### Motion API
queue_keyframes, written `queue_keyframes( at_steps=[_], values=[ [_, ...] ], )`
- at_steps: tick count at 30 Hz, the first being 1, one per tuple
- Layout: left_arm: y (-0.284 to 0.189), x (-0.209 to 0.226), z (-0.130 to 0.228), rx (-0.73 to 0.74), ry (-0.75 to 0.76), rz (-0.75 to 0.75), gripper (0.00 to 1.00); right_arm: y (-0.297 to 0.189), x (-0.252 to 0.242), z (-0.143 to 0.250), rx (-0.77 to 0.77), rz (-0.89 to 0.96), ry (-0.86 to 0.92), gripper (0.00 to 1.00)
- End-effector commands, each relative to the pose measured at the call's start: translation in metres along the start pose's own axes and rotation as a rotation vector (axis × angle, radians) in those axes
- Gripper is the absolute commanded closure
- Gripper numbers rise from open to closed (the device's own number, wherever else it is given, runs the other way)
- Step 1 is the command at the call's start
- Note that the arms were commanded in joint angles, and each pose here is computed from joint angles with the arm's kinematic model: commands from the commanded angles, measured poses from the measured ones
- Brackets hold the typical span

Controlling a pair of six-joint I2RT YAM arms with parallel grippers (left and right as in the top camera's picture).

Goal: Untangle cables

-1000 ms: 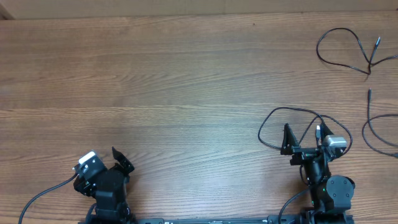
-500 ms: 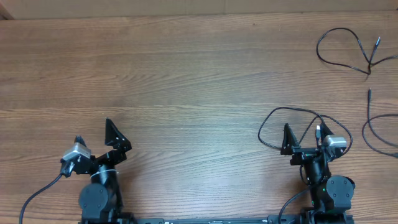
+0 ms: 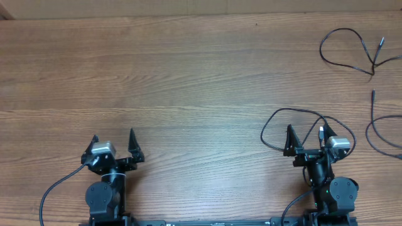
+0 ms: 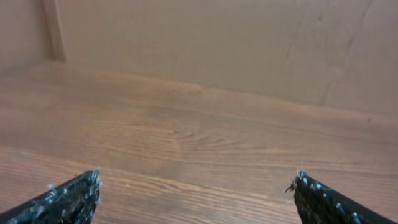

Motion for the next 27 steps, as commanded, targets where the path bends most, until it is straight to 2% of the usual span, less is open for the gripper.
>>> queue_keyframes(
  at_steps=[1,5,27],
  values=[
    [-0.0003,-0.0031,0.0008,0.0,0.128,0.022,0.0,0.0,-0.0008,0.0012,-0.006,0.007,0.002,0.0],
    [-0.0001,-0.0055,0.0025,0.008,0.081,0.038,0.0,0.0,-0.0008,0.0012,-0.006,0.007,0.002,0.0],
    [-0.0001,-0.0054,0.0024,0.008,0.083,0.037,0.0,0.0,-0.0008,0.0012,-0.006,0.007,0.002,0.0]
  ],
)
Point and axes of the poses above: each gripper's point midway between its finger pads, its own y axis out along the fingers, its own x axis along the line the jaws close on, z = x × y, the point moved 1 cm from there along -y, back along the fingers, and after that the axes turned 9 degrees about -y, right-handed, at the moved point
